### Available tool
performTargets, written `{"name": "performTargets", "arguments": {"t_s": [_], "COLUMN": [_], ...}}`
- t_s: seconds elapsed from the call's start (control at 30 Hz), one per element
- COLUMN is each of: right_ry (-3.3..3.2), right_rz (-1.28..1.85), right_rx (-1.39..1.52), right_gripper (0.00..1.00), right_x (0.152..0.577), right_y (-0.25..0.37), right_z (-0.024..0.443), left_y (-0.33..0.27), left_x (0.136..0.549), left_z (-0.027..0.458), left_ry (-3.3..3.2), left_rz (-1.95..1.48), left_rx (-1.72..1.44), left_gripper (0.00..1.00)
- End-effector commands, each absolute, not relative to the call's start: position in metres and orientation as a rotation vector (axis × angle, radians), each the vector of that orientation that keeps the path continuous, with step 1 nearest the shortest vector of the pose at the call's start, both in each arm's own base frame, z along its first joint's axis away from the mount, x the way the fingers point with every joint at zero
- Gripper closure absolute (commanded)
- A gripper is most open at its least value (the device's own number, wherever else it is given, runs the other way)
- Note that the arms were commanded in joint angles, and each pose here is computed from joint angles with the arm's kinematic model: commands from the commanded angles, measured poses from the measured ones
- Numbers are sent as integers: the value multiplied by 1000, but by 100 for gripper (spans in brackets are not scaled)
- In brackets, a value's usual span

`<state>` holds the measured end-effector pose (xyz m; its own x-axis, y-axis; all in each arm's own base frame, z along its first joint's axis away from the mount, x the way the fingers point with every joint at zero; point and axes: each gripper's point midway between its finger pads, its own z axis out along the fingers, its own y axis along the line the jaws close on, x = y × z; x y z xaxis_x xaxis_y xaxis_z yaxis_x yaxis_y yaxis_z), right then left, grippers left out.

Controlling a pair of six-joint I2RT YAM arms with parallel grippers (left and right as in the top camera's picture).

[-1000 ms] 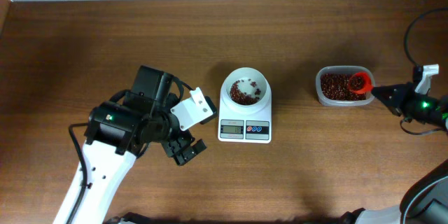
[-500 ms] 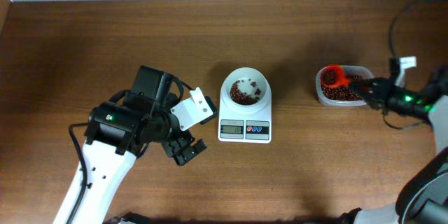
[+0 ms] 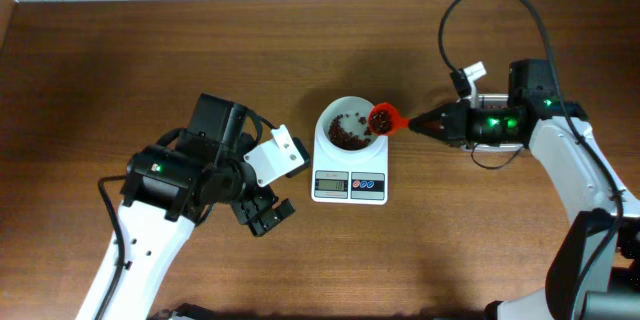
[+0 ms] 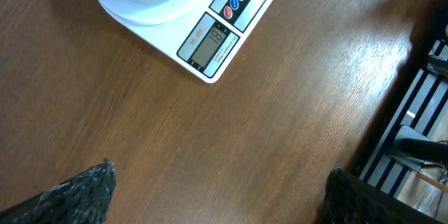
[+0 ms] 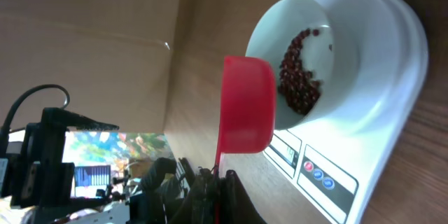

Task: Scoop and weigh 50g on scale
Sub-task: 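Carry the scoop with the right gripper over the scale bowl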

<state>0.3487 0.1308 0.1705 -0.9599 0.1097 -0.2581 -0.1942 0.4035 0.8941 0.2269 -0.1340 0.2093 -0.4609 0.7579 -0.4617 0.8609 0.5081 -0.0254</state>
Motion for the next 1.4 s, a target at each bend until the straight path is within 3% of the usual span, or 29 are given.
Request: {"name": "performTargets", "arguments": {"t_s": [0.0, 0.3, 0.57, 0.8, 0.87, 0.93, 1.0, 1.03, 1.37], "right_ry": [2385, 2404, 2265, 2333, 2238, 2362, 2262, 2347, 2312], "right_rz": [1603, 1267, 1288, 1218, 1282, 1193, 1255, 1182, 1229], "right_rx": [-119, -328, -539, -453, -579, -425, -568, -468, -508], "right_gripper": [96, 96, 96, 96, 96, 96, 96, 96, 96], "right_x": [349, 369, 366, 373, 366, 375, 368, 374, 370], "right_y": [147, 162, 172, 165, 176, 168, 181, 175, 180], "right_z": [172, 150, 161, 153, 163, 149, 160, 150, 155], "left_y": [-132, -132, -132, -132, -132, -132, -132, -132, -132], "left_x": [227, 227, 227, 227, 227, 227, 227, 227, 227], "left_z": [207, 207, 207, 207, 207, 207, 207, 207, 207], "left_ry": [2361, 2361, 2361, 2361, 2361, 2361, 2361, 2361, 2361], "left_rz": [-356, -356, -356, -356, -356, -356, -356, -356, -356], "left_rx": [1351, 1351, 1351, 1351, 1351, 1351, 1351, 1351, 1351], "left_gripper": [1, 1, 1, 1, 1, 1, 1, 1, 1]}}
